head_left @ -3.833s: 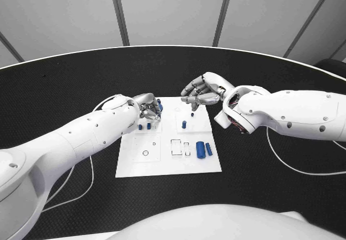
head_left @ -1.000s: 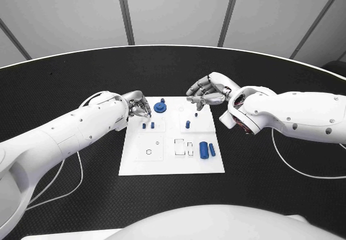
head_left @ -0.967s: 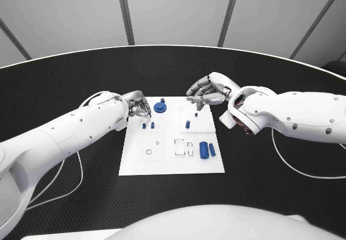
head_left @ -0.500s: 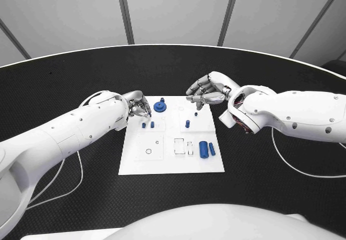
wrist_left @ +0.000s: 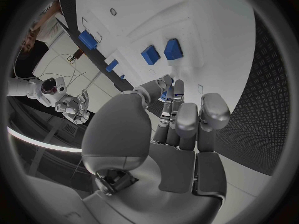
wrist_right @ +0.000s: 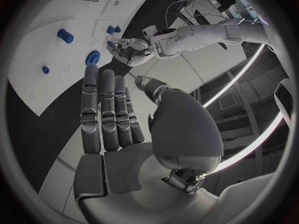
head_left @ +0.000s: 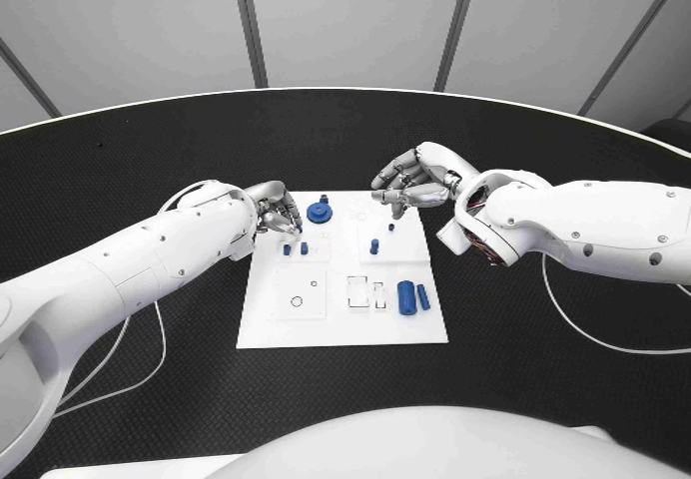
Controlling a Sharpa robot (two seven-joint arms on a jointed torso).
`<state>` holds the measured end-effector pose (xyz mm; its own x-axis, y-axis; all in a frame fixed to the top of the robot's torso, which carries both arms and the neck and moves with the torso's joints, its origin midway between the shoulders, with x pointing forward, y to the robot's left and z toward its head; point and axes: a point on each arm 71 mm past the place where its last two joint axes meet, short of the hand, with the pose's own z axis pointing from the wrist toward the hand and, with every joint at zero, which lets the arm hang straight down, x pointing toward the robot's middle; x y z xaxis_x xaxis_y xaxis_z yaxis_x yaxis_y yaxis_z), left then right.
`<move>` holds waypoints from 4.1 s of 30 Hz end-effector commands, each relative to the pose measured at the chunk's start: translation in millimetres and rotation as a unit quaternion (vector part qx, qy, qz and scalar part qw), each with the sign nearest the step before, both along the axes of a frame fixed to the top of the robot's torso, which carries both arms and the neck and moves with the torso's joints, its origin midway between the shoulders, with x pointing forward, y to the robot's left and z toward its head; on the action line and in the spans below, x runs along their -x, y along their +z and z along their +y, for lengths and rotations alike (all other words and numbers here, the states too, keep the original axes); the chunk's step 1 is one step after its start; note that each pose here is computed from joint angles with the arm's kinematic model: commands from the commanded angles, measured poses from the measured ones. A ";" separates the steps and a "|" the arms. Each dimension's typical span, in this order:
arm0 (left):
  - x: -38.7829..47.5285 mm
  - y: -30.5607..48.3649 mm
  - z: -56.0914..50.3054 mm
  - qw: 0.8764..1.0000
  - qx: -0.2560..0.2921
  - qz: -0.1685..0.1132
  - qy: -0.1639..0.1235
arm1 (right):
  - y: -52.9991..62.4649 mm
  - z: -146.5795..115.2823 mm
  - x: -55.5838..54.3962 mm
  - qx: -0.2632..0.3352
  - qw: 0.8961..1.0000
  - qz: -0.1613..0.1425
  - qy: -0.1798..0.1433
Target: Assemble the parts on the task board
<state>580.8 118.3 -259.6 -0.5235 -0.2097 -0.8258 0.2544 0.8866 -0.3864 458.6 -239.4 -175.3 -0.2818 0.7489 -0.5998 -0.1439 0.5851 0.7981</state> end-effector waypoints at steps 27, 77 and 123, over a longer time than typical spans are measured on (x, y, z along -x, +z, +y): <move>-0.4 0.8 0.6 1.000 0.002 -0.006 0.002 | 0.2 -0.8 0.5 0.000 1.000 0.000 -0.001; 0.2 -0.6 -0.9 1.000 -0.003 0.003 0.001 | 0.1 -0.1 0.7 0.000 1.000 0.001 0.000; -3.4 -2.6 14.3 1.000 -0.013 0.004 0.018 | -0.3 -3.0 -0.5 0.002 1.000 0.001 -0.003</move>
